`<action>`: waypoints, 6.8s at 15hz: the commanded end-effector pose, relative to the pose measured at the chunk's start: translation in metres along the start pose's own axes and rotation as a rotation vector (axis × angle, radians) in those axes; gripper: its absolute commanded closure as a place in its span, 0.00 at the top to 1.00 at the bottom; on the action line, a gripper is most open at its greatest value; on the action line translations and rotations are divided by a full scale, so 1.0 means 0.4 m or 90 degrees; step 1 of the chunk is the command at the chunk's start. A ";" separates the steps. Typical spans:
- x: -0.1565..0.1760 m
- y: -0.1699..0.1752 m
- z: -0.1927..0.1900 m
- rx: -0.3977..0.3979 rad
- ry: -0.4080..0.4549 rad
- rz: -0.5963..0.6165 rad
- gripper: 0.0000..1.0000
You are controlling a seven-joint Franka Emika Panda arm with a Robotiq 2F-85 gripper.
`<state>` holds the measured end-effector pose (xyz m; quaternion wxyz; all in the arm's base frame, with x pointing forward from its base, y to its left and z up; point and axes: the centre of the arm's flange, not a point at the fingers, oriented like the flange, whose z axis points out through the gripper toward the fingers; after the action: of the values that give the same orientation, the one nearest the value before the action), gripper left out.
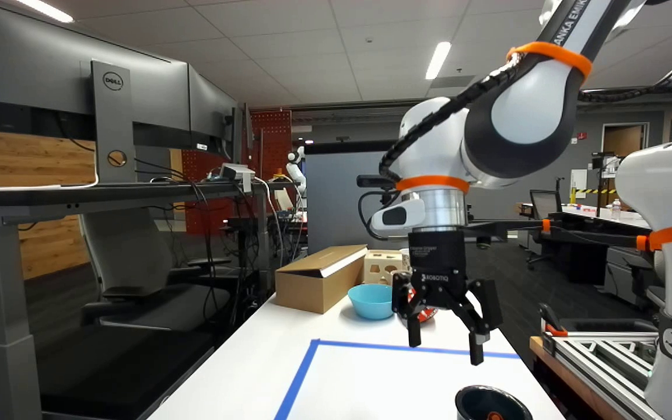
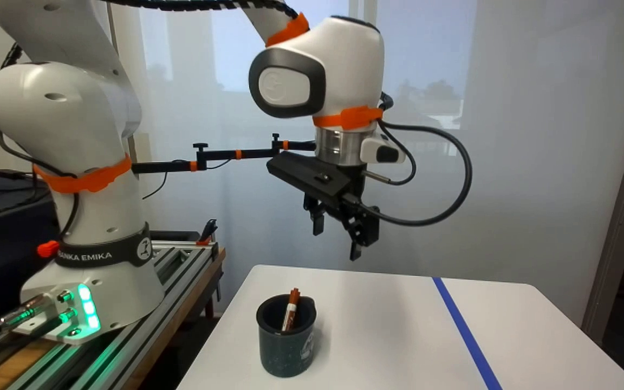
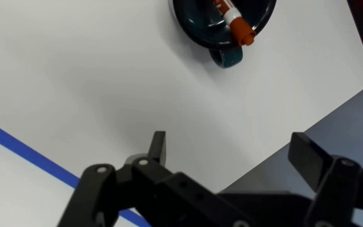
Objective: Remove the marker from the cup and put it on the table
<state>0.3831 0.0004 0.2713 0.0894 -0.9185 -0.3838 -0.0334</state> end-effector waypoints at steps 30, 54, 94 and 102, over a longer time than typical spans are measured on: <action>-0.182 -0.079 0.067 0.031 -0.018 -0.098 1.00; -0.146 -0.170 0.174 0.040 -0.187 -0.144 1.00; -0.162 -0.184 0.157 0.018 -0.265 0.016 1.00; -0.164 -0.184 0.217 0.032 -0.281 0.006 1.00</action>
<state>0.3512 0.0239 0.1947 0.0345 -0.9046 -0.3861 0.1770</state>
